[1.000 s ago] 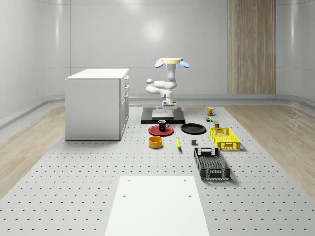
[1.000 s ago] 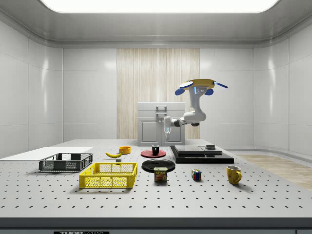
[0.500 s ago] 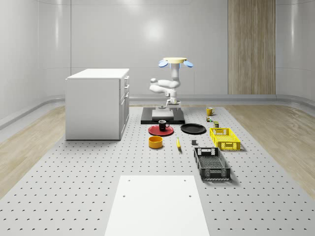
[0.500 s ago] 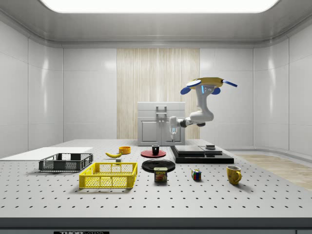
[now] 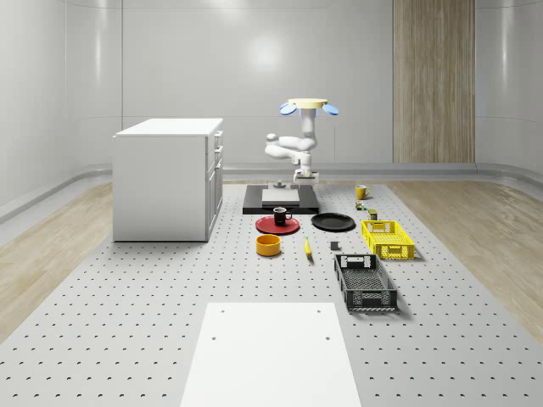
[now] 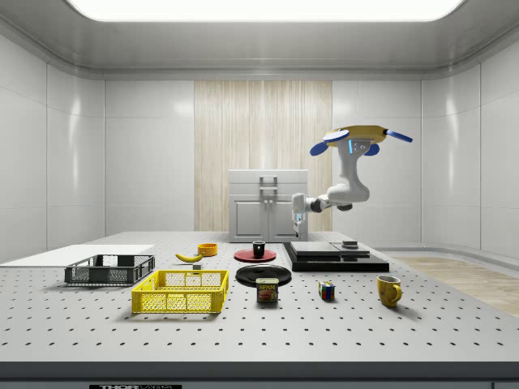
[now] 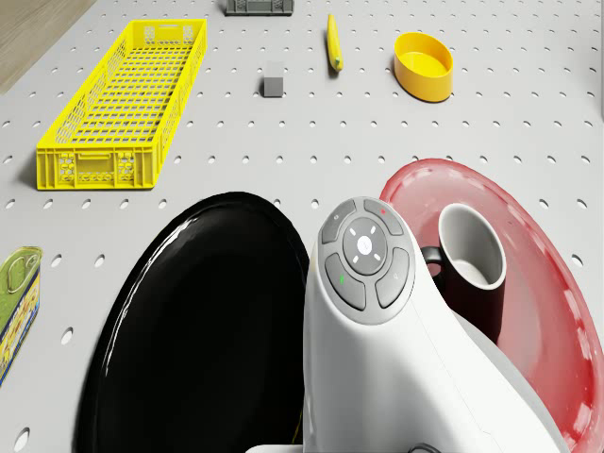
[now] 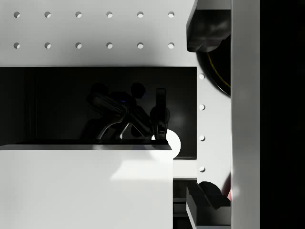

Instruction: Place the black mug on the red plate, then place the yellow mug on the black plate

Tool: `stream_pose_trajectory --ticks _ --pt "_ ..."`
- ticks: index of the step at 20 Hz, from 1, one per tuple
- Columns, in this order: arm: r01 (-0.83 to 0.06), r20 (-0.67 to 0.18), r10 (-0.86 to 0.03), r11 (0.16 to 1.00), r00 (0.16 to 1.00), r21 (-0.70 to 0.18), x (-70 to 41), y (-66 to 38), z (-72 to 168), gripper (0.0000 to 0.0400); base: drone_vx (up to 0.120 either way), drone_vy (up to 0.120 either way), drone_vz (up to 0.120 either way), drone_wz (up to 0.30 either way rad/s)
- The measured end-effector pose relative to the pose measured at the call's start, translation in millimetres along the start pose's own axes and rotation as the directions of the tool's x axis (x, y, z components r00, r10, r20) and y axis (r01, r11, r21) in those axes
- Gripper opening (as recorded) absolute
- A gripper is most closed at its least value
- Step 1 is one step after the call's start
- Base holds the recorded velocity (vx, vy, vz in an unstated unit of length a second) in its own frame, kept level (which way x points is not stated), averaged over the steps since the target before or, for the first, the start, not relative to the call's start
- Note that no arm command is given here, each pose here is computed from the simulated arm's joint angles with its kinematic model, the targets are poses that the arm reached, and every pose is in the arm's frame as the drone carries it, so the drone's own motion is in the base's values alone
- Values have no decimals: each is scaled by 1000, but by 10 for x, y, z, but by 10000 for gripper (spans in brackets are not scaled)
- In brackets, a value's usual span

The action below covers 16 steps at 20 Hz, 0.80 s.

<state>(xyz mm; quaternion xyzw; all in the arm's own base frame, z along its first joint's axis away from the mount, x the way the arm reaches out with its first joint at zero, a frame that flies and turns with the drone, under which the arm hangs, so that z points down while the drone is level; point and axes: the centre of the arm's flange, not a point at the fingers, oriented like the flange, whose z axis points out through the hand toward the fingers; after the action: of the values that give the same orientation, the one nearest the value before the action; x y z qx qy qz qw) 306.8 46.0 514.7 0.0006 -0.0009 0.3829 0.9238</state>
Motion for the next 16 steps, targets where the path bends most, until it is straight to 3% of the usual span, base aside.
stream_pose_trajectory --ticks 16 --pt "0 0 0 1000 1000 0 0 0 0 400 -120 120 0 0"
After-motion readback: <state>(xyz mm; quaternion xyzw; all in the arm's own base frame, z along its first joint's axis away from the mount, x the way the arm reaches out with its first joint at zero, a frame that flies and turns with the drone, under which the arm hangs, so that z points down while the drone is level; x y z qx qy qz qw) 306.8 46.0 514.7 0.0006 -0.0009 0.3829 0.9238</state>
